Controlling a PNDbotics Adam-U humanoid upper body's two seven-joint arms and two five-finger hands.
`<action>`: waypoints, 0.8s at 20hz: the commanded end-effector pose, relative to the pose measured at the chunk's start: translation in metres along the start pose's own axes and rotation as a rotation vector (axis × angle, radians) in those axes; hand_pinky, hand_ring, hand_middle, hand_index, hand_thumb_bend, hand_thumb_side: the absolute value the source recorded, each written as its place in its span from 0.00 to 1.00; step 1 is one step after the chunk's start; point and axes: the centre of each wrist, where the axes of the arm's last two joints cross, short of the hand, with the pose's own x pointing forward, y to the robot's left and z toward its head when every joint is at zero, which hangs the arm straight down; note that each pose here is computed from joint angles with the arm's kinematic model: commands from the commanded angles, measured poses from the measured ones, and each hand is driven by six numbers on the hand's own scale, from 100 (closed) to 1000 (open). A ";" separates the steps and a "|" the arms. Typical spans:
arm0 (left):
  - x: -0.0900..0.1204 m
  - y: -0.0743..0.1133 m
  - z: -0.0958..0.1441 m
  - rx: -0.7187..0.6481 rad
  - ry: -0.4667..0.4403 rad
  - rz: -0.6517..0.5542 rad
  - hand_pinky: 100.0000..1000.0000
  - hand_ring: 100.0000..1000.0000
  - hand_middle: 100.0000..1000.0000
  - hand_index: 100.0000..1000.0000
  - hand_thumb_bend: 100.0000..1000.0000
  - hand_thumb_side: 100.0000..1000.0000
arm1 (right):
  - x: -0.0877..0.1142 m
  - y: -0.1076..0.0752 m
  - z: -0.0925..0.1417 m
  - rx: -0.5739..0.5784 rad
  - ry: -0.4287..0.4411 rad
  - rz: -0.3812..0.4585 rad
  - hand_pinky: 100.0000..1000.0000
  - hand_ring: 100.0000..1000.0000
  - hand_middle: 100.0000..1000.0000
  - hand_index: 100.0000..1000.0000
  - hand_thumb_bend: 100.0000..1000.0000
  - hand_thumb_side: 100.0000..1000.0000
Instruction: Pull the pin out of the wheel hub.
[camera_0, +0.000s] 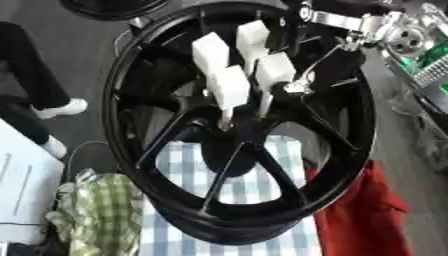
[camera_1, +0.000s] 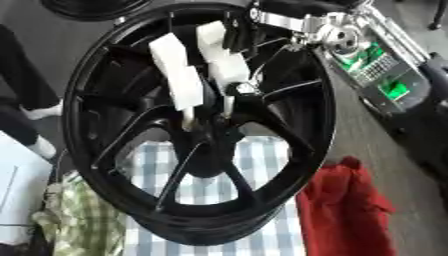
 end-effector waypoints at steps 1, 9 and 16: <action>0.009 0.004 -0.004 0.002 -0.032 -0.010 0.73 0.85 0.81 0.80 0.36 0.75 | -0.002 -0.005 0.001 -0.002 0.008 0.020 0.71 0.55 0.57 0.70 0.44 0.20; 0.009 0.004 -0.004 0.002 -0.033 -0.010 0.73 0.85 0.80 0.80 0.35 0.75 | -0.005 -0.001 0.002 0.024 0.011 0.022 0.71 0.54 0.57 0.69 0.39 0.15; 0.009 0.003 -0.004 0.002 -0.032 -0.009 0.73 0.85 0.80 0.80 0.35 0.75 | -0.001 -0.002 0.003 0.016 -0.009 -0.017 0.71 0.53 0.55 0.67 0.31 0.14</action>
